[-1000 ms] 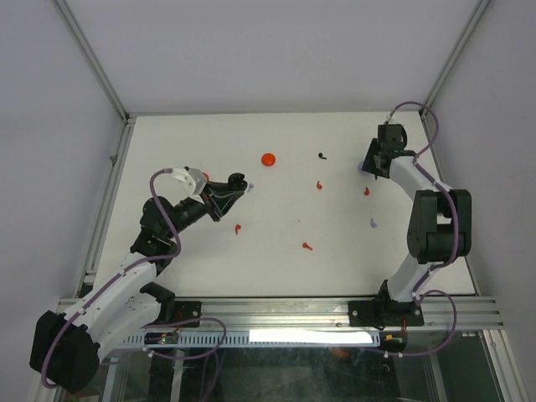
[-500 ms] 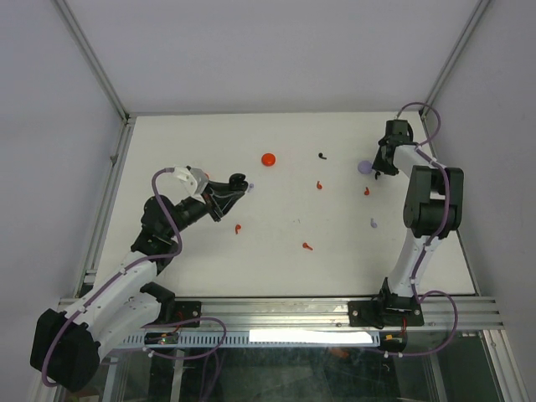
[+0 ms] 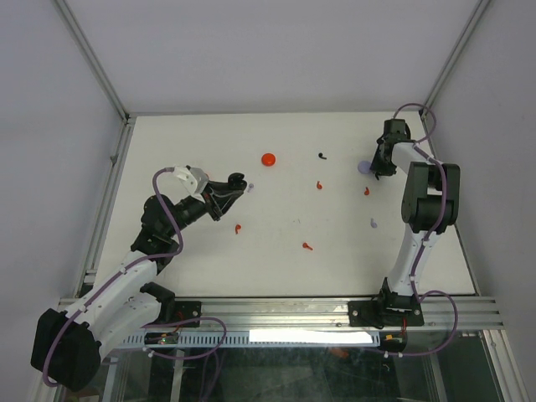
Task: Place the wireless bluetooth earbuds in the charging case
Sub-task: Pick up the earbud from the center of the board.
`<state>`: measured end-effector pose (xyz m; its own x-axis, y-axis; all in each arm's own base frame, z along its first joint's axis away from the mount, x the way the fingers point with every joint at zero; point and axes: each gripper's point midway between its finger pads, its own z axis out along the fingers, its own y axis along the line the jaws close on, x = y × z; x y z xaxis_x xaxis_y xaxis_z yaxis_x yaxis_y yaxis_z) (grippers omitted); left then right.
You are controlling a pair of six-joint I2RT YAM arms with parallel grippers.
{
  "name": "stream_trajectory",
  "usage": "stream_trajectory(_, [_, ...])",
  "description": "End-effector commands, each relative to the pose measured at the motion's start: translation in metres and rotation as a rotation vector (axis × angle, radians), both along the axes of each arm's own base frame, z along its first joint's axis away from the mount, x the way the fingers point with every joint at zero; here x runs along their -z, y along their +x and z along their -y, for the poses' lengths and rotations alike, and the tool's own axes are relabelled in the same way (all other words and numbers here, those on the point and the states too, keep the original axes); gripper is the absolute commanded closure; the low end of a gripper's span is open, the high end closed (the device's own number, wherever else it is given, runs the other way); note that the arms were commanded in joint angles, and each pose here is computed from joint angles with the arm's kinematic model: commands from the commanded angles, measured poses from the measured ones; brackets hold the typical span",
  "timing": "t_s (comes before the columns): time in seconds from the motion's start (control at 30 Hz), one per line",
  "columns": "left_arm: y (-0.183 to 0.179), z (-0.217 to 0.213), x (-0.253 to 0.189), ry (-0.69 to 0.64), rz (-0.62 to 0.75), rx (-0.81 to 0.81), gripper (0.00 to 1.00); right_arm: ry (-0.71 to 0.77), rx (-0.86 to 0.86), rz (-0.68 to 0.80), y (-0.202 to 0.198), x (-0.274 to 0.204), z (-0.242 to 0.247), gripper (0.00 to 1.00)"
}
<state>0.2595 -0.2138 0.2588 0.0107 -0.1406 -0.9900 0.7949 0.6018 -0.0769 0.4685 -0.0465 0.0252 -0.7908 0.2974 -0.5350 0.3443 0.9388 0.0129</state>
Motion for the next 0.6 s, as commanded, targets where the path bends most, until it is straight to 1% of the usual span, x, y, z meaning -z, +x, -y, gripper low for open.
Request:
stream_trajectory(0.0, [0.002,-0.003,-0.029,-0.017,0.095,-0.011,0.98,0.013,-0.01,-0.025,-0.001,-0.002,-0.001,0.71])
stream_trajectory(0.1, [0.003,-0.004,-0.03,-0.017,0.097,-0.014,0.98,0.012,-0.011,-0.051,-0.007,0.0,-0.001,0.74])
stream_trajectory(0.23, [0.002,-0.003,-0.031,-0.018,0.098,-0.009,0.98,0.008,-0.019,-0.053,-0.013,-0.004,-0.003,0.81])
stream_trajectory(0.33, [0.002,-0.004,-0.03,-0.018,0.099,-0.009,0.98,0.011,-0.029,-0.038,-0.016,-0.014,-0.008,0.83])
stream_trajectory(0.47, [0.002,-0.004,-0.031,-0.019,0.102,-0.012,0.98,0.036,-0.084,-0.02,-0.024,-0.027,-0.033,0.83])
stream_trajectory(0.57, [0.001,-0.004,-0.033,-0.022,0.108,-0.007,0.98,0.059,-0.155,-0.006,-0.033,-0.037,-0.063,0.83])
